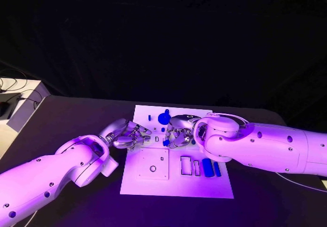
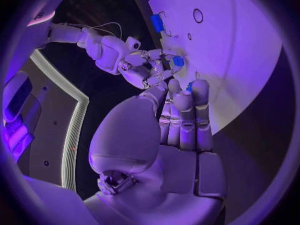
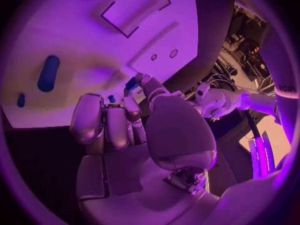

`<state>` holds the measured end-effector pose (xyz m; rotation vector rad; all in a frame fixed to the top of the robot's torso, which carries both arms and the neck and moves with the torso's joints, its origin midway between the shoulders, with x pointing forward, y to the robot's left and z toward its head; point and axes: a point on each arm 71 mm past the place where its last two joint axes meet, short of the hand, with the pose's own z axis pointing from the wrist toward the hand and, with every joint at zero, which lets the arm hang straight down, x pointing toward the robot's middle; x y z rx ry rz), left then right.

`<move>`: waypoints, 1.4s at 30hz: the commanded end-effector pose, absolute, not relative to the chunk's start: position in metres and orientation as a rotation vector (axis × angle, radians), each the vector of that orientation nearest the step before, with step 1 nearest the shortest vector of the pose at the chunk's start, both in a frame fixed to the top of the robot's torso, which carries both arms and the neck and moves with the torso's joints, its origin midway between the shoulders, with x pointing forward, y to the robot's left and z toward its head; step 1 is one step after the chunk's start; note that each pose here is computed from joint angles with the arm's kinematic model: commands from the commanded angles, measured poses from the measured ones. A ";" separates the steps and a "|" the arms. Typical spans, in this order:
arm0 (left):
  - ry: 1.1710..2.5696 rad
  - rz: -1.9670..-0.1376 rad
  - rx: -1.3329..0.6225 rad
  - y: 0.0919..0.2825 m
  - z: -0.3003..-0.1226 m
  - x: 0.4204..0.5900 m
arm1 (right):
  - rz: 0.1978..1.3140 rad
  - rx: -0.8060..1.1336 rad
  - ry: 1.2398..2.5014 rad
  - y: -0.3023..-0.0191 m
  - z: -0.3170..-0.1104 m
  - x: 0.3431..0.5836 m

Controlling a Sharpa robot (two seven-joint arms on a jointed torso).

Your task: Assemble the parts on the task board

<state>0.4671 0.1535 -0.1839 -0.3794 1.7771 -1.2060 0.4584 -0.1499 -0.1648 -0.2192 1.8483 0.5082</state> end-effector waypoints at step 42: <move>1.885 -1.264 -0.281 0.125 -0.195 0.462 | 0.548 -0.223 1.723 -0.135 -0.153 0.450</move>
